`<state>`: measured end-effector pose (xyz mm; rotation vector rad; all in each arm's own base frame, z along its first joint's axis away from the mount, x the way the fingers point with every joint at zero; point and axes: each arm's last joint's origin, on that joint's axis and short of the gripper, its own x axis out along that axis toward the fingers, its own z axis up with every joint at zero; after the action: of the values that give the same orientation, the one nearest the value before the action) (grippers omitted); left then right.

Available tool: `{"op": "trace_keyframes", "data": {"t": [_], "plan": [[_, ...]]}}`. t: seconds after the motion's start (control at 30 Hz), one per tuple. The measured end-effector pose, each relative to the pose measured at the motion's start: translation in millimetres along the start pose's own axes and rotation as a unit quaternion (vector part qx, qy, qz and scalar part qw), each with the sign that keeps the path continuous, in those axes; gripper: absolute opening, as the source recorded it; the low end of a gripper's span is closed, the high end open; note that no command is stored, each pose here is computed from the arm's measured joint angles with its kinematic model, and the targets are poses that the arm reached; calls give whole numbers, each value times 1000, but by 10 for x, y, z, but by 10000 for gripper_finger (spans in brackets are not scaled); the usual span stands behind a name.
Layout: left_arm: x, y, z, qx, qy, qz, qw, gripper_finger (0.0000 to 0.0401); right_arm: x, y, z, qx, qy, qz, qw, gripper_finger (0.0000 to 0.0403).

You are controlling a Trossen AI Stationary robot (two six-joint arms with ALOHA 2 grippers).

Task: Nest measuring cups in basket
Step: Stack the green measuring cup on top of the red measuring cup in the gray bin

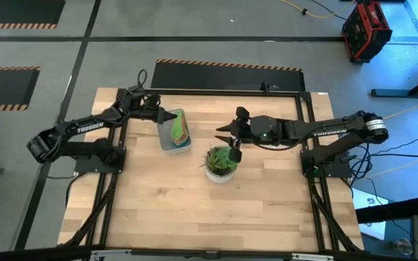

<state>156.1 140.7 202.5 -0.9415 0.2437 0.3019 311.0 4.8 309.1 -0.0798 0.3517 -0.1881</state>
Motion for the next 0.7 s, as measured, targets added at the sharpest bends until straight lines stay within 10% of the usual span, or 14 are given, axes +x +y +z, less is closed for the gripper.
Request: {"op": "trace_keyframes", "data": {"t": [0.7], "plan": [[22, 69, -89, -3, -18, 50, 999, 28, 2, 1, 10, 2, -6, 0, 1000, 118]]}}
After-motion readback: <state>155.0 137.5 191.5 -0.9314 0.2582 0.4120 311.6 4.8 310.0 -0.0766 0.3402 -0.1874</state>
